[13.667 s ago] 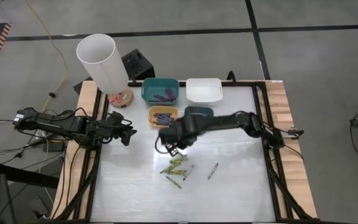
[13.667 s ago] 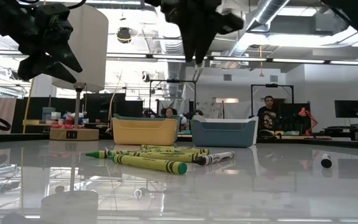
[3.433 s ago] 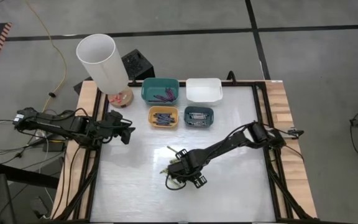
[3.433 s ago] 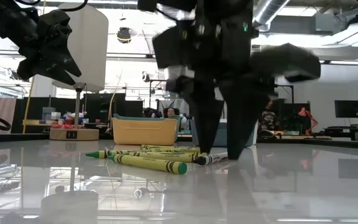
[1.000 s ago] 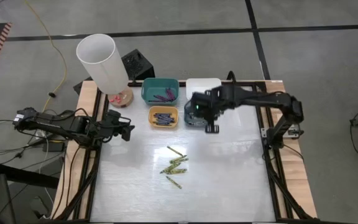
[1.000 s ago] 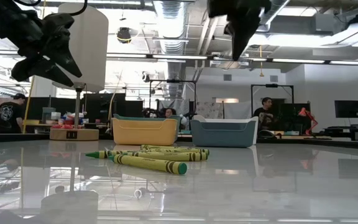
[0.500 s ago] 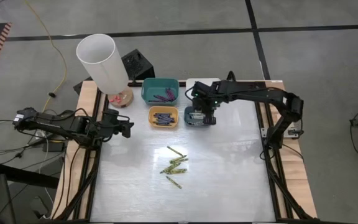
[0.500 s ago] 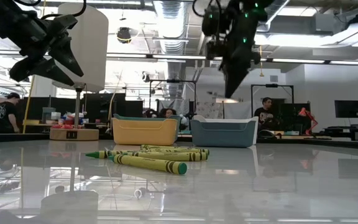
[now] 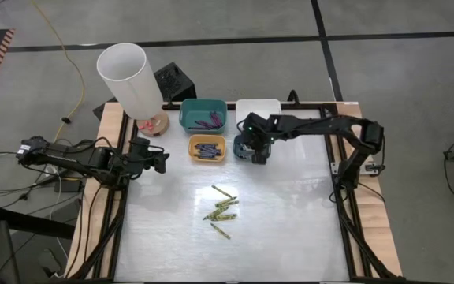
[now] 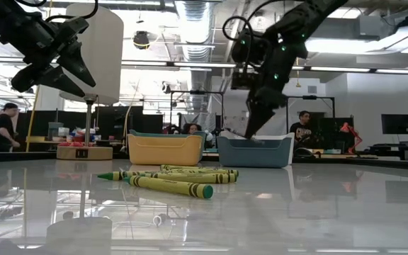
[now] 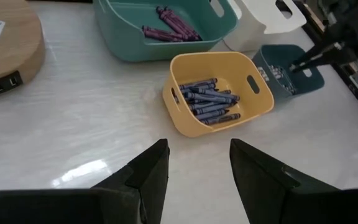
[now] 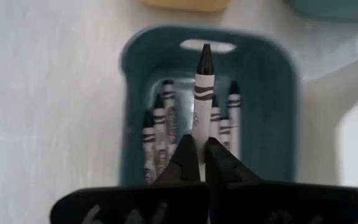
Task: Sort crayons
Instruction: Put the black crayon into the blue bin
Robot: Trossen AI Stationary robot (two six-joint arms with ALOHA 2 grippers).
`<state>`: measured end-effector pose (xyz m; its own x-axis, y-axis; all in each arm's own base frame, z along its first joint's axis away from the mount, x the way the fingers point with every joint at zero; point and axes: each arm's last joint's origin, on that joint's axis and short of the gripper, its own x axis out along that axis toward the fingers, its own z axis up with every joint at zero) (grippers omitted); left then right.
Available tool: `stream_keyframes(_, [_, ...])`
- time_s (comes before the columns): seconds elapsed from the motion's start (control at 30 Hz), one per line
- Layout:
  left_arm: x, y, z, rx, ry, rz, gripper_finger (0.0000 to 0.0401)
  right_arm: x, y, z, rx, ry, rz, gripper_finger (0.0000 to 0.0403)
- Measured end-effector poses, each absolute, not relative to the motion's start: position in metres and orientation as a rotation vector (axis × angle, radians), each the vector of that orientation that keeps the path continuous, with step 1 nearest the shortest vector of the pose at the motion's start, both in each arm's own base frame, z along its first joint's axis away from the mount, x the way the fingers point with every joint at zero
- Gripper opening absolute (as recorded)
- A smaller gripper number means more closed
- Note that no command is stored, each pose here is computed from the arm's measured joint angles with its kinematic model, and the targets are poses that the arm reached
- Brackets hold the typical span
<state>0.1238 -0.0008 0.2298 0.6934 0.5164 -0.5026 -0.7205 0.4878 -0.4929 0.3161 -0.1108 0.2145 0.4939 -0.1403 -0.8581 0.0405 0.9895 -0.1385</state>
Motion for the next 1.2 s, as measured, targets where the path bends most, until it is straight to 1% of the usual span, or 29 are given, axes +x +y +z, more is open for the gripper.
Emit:
stream_keyframes(0.4, [0.124, -0.001, 0.230, -0.741, 0.304, 0.768, 0.0160, 0.316, -0.112, 0.202, -0.090, 1.044, -0.125, 0.0002])
stream_keyframes(0.73, [0.124, -0.001, 0.230, -0.749, 0.305, 0.766, 0.0160, 0.324, -0.112, 0.177, -0.084, 1.122, -0.096, 0.0001])
stream_keyframes(0.83, [0.124, -0.001, 0.230, -0.750, 0.305, 0.765, 0.0160, 0.323, -0.114, 0.175, -0.075, 1.131, -0.103, 0.0003])
stream_keyframes(1.03, [0.124, -0.001, 0.230, -0.753, 0.308, 0.760, 0.0160, 0.322, -0.117, 0.176, -0.050, 1.126, -0.133, 0.0020])
stream_keyframes(1.2, [0.124, -0.001, 0.230, -0.751, 0.309, 0.760, 0.0160, 0.321, -0.119, 0.177, -0.020, 1.123, -0.152, 0.0046])
